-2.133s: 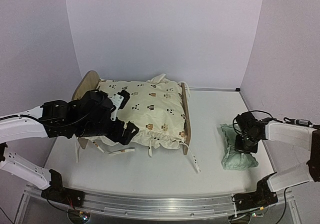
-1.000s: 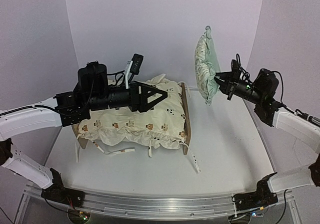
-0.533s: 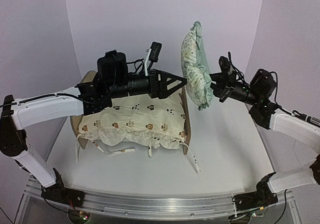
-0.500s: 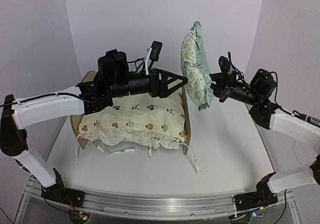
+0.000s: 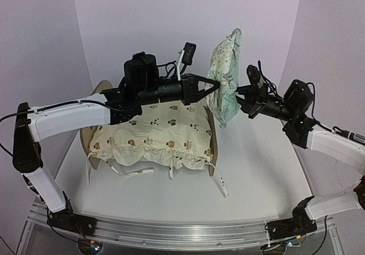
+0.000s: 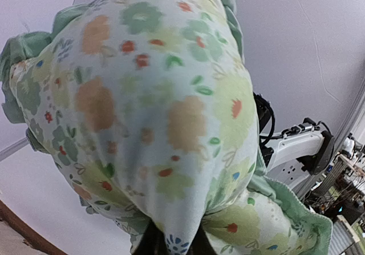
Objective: Set up the pet bed
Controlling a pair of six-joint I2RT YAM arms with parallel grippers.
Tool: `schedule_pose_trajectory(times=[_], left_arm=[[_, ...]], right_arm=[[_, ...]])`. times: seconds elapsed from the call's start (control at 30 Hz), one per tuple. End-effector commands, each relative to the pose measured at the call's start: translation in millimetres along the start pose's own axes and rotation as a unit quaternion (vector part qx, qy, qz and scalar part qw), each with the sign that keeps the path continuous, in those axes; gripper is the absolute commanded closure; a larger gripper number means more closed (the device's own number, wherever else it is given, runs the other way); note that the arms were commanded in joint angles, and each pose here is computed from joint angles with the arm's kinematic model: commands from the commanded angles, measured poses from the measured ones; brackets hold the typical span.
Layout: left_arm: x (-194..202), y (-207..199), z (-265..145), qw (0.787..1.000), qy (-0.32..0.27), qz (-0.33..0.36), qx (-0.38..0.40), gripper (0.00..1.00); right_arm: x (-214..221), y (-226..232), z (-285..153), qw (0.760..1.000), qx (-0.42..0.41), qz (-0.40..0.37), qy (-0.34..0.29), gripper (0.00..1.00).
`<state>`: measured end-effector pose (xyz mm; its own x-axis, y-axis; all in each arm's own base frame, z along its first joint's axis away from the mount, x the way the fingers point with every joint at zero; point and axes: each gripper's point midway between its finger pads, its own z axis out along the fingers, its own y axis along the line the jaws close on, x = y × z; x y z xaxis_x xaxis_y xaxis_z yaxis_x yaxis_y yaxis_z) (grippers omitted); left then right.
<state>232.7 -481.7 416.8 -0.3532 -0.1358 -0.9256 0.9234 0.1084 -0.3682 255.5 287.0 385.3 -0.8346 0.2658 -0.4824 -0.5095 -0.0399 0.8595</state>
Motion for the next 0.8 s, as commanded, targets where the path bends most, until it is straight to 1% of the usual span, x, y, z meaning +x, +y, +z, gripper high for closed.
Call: schedule_pose_trajectory(times=[0.0, 0.03, 0.07, 0.1, 0.13, 0.17, 0.23, 0.33, 0.43, 0.53, 0.63, 0.77], left_arm=[[-20.3, -7.3, -6.7, 0.999, -0.026, 0.021, 0.004, 0.99], [-20.5, -6.4, -8.6, 0.999, -0.024, 0.023, -0.003, 1.00], [-19.9, -3.9, -11.1, 0.999, -0.019, 0.026, -0.015, 1.00], [-22.2, -3.9, -15.5, 0.999, -0.018, 0.031, -0.025, 1.00], [-21.9, -1.0, -19.2, 0.998, -0.012, 0.036, -0.040, 1.00], [-20.7, 4.0, -22.9, 0.997, -0.004, 0.041, -0.061, 1.00], [-26.2, 10.2, -33.4, 0.993, 0.007, 0.052, -0.102, 1.00], [-26.3, 22.2, -53.6, 0.984, 0.030, 0.060, -0.166, 1.00], [-28.5, 38.2, -76.9, 0.967, 0.045, 0.072, -0.241, 1.00], [-30.1, 64.0, -100.4, 0.935, 0.070, 0.088, -0.336, 1.00], [-29.3, 87.2, -121.3, 0.902, 0.095, 0.104, -0.408, 1.00], [-33.9, 117.6, -153.6, 0.844, 0.121, 0.125, -0.507, 1.00]], right_arm=[[8.7, 20.7, -1.8, 0.999, -0.031, -0.040, 0.011, 0.98], [8.9, 17.8, -1.8, 0.999, -0.026, -0.039, 0.010, 0.94], [9.5, 14.7, -1.8, 0.999, -0.019, -0.040, 0.011, 0.80], [10.1, 11.5, -1.9, 0.999, -0.011, -0.041, 0.012, 0.60], [10.8, 7.2, -2.7, 0.999, 0.001, -0.043, 0.012, 0.48], [11.7, 1.5, -4.1, 0.999, 0.018, -0.048, 0.011, 0.40], [13.4, -10.4, -8.7, 0.997, 0.057, -0.058, 0.009, 0.31], [18.8, -38.2, -25.6, 0.986, 0.149, -0.080, 0.002, 0.23], [22.7, -65.1, -49.8, 0.964, 0.246, -0.102, -0.007, 0.16], [26.1, -87.0, -73.2, 0.938, 0.325, -0.123, -0.008, 0.10], [31.1, -103.6, -90.0, 0.919, 0.373, -0.129, -0.005, 0.08], [39.9, -117.9, -99.9, 0.908, 0.399, -0.128, 0.007, 0.07]])
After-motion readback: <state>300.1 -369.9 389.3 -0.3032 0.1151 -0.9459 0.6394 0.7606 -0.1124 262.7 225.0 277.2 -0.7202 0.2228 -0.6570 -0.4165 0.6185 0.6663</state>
